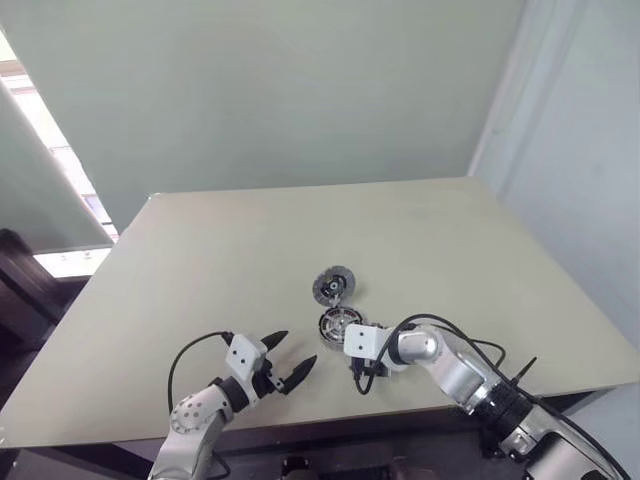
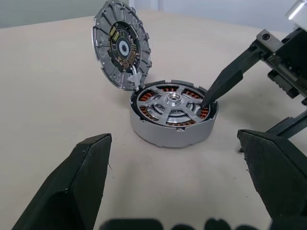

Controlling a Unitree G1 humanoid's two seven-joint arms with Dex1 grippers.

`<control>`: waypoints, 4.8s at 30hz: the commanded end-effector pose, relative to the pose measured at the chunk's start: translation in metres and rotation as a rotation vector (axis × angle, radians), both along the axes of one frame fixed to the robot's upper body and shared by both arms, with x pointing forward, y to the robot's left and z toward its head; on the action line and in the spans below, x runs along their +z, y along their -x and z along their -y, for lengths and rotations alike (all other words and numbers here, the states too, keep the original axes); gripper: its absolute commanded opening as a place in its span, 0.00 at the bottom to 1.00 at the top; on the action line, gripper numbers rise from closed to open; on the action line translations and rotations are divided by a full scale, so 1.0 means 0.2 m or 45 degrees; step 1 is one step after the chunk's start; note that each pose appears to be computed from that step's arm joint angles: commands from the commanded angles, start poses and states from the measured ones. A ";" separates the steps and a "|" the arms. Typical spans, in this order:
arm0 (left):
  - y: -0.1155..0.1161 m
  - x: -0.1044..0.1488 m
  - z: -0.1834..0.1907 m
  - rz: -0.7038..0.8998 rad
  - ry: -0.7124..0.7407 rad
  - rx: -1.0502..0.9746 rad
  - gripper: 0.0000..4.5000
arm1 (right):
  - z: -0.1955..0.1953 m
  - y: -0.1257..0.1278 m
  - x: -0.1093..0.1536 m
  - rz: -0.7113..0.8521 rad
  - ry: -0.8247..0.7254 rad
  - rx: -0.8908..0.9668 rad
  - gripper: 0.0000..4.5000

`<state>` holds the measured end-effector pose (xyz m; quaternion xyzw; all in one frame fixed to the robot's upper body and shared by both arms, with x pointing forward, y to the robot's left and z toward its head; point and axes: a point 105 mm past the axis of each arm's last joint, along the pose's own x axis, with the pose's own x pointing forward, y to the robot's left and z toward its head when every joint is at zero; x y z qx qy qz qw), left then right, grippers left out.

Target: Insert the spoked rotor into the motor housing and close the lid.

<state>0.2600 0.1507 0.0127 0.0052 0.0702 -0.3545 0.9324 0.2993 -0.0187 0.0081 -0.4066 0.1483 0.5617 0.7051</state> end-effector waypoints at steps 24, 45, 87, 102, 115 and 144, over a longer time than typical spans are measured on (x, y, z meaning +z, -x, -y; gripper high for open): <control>-0.01 0.07 0.03 0.078 0.029 0.013 1.00 | -0.08 -0.07 0.08 0.059 0.120 0.189 0.02; 0.07 0.14 -0.19 0.018 0.127 0.124 1.00 | -0.26 0.15 0.29 -0.561 -0.371 -0.380 0.02; 0.15 0.12 -0.18 -0.078 0.076 0.089 1.00 | -0.44 0.14 0.27 -0.636 -0.558 -0.751 0.95; 0.14 0.11 -0.16 -0.075 0.073 0.076 1.00 | -0.18 0.16 0.30 -0.077 -0.177 -0.036 0.99; 0.14 0.11 -0.15 -0.074 0.066 0.067 1.00 | -0.20 0.17 0.16 0.003 -0.049 0.144 0.99; 0.13 0.10 -0.15 -0.074 0.065 0.068 1.00 | -0.27 0.22 0.17 -0.314 -0.162 -0.099 0.02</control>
